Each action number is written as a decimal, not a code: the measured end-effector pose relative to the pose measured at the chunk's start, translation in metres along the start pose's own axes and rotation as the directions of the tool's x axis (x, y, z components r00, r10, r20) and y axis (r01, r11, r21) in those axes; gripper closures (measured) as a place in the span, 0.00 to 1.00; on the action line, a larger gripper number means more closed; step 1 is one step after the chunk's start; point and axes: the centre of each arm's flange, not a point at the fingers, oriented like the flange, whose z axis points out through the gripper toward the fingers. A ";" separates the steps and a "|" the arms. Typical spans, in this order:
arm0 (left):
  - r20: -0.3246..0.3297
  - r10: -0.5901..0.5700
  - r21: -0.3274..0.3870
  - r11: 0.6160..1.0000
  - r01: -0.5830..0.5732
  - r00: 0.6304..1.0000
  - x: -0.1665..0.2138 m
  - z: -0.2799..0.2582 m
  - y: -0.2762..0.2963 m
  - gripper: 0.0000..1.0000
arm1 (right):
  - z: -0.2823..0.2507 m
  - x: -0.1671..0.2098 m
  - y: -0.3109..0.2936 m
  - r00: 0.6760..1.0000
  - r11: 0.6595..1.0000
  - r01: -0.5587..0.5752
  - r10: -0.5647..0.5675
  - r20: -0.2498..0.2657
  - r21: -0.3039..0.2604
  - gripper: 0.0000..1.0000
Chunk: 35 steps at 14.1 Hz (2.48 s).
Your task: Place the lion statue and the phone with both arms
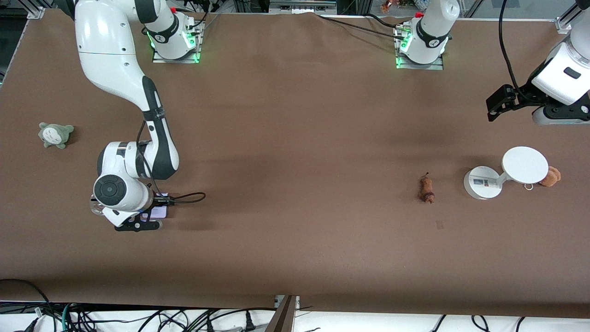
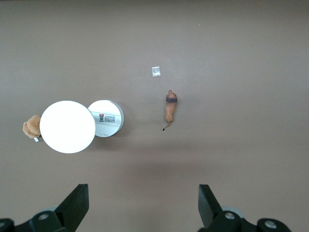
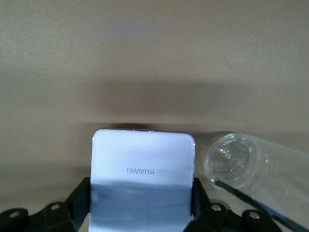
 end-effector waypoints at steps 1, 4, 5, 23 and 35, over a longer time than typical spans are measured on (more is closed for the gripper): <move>0.001 -0.005 0.000 1.000 0.005 1.000 0.001 0.001 -0.003 0.00 | 0.003 -0.001 0.000 1.000 1.000 0.002 -0.002 0.003 0.000 0.15; 0.018 -0.015 -0.013 1.000 0.015 1.000 0.008 0.013 -0.012 0.00 | 0.004 -0.002 -0.003 1.000 1.000 0.006 -0.006 0.003 0.002 0.09; 0.018 -0.014 -0.012 1.000 0.014 1.000 0.012 0.017 -0.012 0.00 | 0.003 -0.002 -0.005 1.000 1.000 0.008 -0.008 -0.002 0.003 0.02; 0.012 -0.011 -0.012 1.000 0.012 1.000 0.029 0.023 -0.007 0.00 | -0.283 -0.063 0.064 1.000 0.992 0.008 -0.006 -0.017 0.127 0.00; 0.039 0.010 -0.010 1.000 -0.010 0.999 0.036 0.039 0.007 0.00 | -0.376 -0.177 0.160 1.000 0.986 -0.027 0.025 0.015 0.164 0.00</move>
